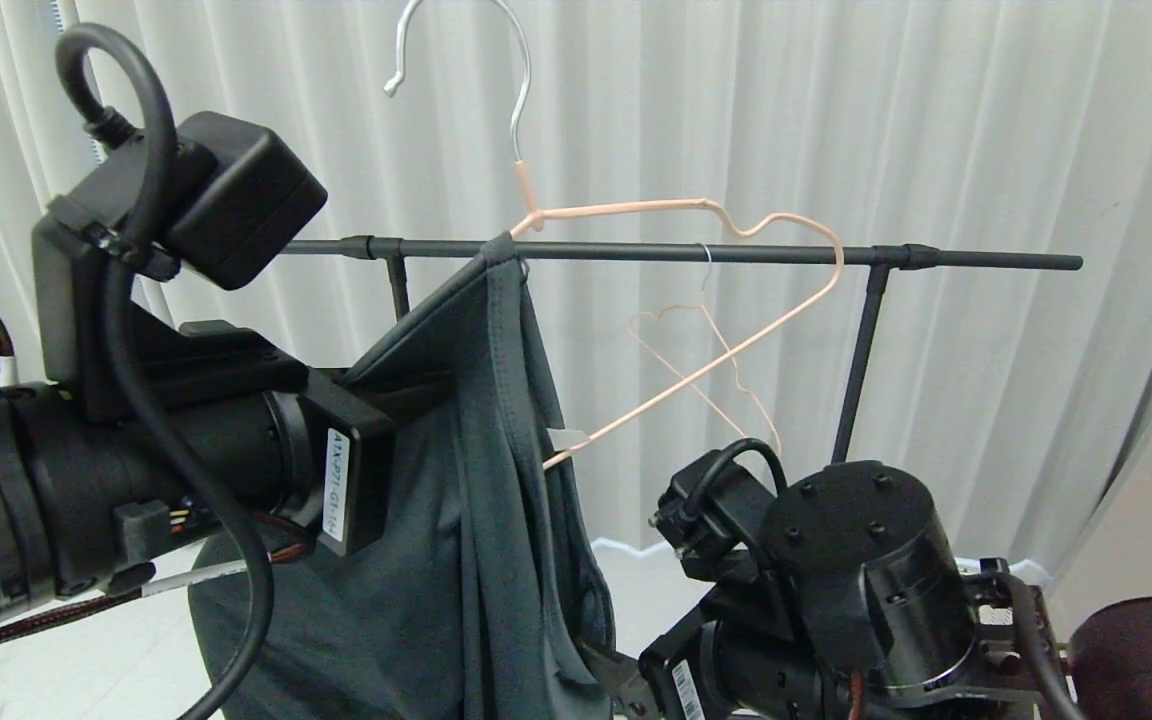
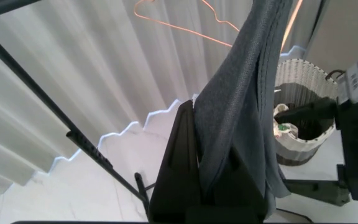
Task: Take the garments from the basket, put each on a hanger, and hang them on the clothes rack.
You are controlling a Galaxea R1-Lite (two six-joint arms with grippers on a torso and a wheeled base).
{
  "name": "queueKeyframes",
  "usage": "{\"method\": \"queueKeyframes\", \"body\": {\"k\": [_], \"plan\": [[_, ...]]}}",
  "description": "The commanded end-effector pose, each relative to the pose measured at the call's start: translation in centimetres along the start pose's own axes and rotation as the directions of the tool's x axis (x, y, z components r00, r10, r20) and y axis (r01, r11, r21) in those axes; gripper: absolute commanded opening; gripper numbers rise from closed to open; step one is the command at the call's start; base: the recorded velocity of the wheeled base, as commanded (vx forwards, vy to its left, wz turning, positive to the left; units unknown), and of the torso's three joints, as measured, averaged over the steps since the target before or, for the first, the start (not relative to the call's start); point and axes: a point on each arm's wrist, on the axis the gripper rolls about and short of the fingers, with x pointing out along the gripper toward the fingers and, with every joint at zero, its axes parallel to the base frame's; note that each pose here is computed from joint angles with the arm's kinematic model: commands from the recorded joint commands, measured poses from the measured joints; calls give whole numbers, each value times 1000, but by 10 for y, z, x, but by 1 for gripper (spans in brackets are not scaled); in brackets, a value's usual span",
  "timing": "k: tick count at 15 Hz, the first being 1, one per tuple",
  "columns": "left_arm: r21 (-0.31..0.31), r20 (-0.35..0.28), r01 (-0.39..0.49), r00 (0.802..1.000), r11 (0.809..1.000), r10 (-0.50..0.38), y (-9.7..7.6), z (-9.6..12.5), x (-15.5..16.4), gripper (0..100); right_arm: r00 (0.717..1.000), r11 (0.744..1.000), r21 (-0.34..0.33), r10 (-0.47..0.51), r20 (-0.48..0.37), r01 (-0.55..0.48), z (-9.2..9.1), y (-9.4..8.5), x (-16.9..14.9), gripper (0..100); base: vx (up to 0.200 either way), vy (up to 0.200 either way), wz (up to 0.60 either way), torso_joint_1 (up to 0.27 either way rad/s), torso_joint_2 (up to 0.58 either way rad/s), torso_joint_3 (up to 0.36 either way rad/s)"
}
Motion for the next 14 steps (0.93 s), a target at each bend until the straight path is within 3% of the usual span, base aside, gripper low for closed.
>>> {"method": "queueKeyframes", "body": {"k": [1,4,5,8,11,14], "plan": [[0,-1,0,1000,1000,0,0,-1,0,0,999,999,-9,-46,-28,46,-5,-3,3,100,0,0,0,0,0,0],[-11,-8,-2,1000,1000,2,0,-3,0,0,977,980,-27,-196,-78,195,-16,-19,3,100,0,0,0,0,0,0],[-8,-21,-3,1000,1000,3,0,-8,-1,0,949,953,-14,-304,-76,304,-17,-38,2,100,0,0,0,0,0,0],[13,-60,3,998,1000,-3,1,-30,-11,0,890,888,61,-455,-41,456,-5,-76,-9,100,0,0,0,0,0,0],[27,-101,13,995,1000,-10,2,-56,-24,0,846,840,116,-533,-2,530,8,-103,-26,100,0,0,0,0,0,0],[60,-148,63,988,996,-53,-4,-80,-33,0,821,817,134,-569,31,561,17,-117,-41,100,0,0,0,0,0,0]]}}
